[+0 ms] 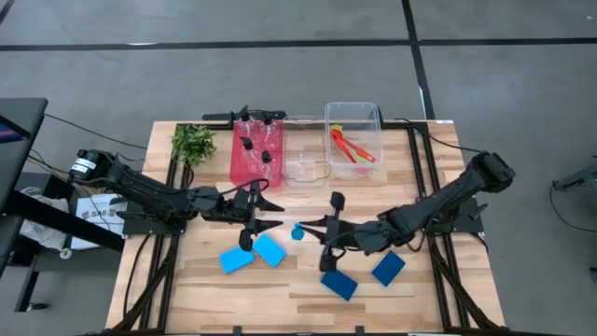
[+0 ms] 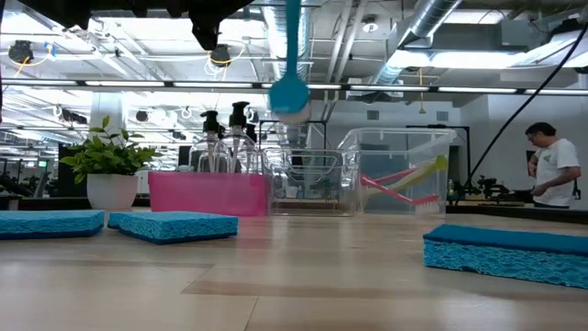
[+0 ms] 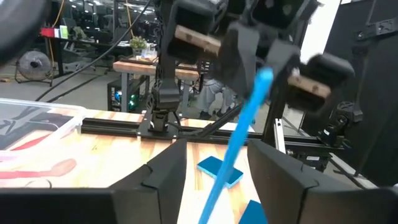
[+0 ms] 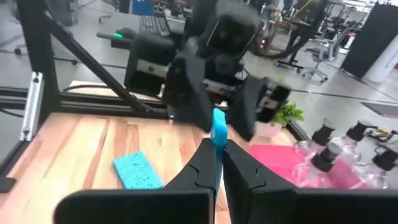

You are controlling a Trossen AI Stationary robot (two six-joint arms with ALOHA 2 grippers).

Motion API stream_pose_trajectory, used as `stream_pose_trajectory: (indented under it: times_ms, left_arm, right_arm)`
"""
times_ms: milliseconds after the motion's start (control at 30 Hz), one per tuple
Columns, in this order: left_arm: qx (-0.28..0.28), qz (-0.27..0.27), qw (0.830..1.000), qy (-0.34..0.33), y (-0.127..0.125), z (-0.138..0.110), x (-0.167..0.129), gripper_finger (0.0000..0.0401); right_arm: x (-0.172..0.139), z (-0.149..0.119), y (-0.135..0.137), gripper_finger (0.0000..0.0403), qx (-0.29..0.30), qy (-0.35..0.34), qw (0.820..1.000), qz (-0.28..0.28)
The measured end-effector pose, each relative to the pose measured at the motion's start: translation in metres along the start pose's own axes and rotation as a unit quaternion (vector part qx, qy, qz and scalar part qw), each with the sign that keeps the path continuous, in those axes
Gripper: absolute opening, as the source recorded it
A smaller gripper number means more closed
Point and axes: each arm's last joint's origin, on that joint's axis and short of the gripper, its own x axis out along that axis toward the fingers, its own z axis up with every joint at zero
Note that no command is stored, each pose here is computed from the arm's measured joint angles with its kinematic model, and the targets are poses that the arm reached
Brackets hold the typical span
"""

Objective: Pick & Place Kitchen Sink Supplies
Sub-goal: Put the blue dish brush into the right transparent bin

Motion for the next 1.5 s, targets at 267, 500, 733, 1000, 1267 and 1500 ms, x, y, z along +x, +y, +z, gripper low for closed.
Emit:
stream_pose_trajectory:
  times_ms: [267, 500, 733, 1000, 1267, 1500]
  left_arm:
    - [0.0, 0.0, 1.0, 0.0, 0.0, 0.0, 0.0, 0.0174]
    - [0.0, 0.0, 1.0, 0.0, 0.0, 0.0, 0.0, 0.0171]
    - [0.0, 0.0, 1.0, 0.0, 0.0, 0.0, 0.0, 0.0168]
    - [0.0, 0.0, 1.0, 0.0, 0.0, 0.0, 0.0, 0.0168]
    - [0.0, 0.0, 1.0, 0.0, 0.0, 0.0, 0.0, 0.0168]
    - [0.0, 0.0, 1.0, 0.0, 0.0, 0.0, 0.0, 0.0168]
  right_arm:
    - [-0.041, 0.028, -0.037, 0.0, 0.021, -0.011, 1.0, -0.019]
    - [-0.075, 0.046, -0.079, 0.0, 0.015, -0.02, 0.991, -0.13]
    - [-0.081, 0.042, -0.118, 0.0001, 0.001, 0.013, 0.97, -0.244]
    - [-0.06, 0.03, -0.155, 0.0001, -0.018, 0.063, 0.934, -0.351]
    - [-0.02, 0.004, -0.185, 0.0002, -0.044, 0.138, 0.908, -0.394]
    - [0.009, -0.022, -0.212, 0.001, -0.067, 0.202, 0.878, -0.429]
